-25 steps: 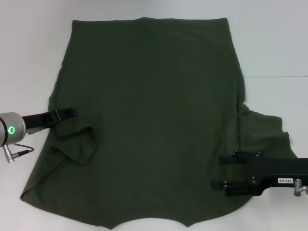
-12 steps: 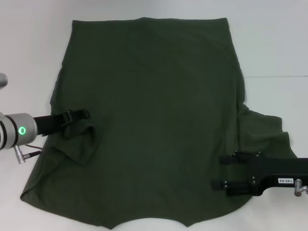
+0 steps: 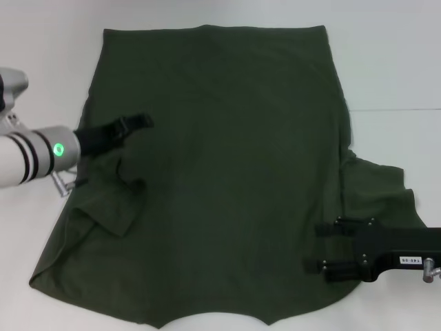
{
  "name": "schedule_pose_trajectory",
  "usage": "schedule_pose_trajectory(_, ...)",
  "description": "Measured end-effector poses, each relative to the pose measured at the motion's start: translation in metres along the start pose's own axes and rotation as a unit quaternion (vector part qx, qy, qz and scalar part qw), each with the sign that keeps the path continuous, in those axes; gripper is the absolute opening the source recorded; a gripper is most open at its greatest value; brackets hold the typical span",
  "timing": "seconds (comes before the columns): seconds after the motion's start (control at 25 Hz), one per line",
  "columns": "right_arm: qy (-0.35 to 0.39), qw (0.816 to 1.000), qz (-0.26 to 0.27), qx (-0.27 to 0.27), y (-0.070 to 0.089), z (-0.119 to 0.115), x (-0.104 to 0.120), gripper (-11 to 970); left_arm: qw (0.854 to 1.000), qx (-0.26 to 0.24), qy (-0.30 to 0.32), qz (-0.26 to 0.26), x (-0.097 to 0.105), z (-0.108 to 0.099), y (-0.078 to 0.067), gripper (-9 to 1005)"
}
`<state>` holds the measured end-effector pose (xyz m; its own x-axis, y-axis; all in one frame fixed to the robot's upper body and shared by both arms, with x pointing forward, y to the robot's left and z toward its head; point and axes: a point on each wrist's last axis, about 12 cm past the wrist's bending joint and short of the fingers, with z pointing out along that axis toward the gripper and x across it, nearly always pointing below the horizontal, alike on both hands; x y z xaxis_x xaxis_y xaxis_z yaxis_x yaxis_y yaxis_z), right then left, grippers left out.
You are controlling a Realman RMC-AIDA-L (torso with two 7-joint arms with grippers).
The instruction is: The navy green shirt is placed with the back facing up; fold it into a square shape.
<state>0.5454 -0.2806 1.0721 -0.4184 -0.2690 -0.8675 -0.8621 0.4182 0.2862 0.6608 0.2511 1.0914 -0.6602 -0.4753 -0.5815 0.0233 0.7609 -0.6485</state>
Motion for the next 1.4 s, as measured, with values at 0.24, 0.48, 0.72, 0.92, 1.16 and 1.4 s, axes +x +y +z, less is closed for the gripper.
schedule_pose_trajectory(0.24,0.000,1.000,-0.001,0.000,0.001,-0.001,0.001,928,0.994,0.014,-0.103,-0.033,-0.018,0.003,-0.008,908)
schedule_pose_trajectory(0.48,-0.001,1.000,0.000,-0.002,0.001,0.000,0.000,928,0.993,0.043,-0.098,-0.047,-0.014,-0.012,0.008,908)
schedule_pose_trajectory(0.72,0.000,1.000,0.001,0.002,0.000,0.000,0.000,927,0.993,0.066,-0.069,-0.066,0.004,-0.042,0.040,908)
schedule_pose_trajectory(0.92,0.002,1.000,0.001,0.001,0.000,-0.001,0.001,927,0.996,0.060,-0.035,-0.047,0.026,-0.054,0.055,907)
schedule_pose_trajectory(1.16,0.004,1.000,0.000,0.000,0.000,0.000,0.001,927,0.999,0.044,-0.011,-0.029,0.042,-0.040,0.051,907)
schedule_pose_trajectory(1.4,0.003,1.000,0.003,-0.001,0.001,-0.003,0.003,928,0.999,0.030,-0.003,-0.012,0.051,-0.020,0.034,907)
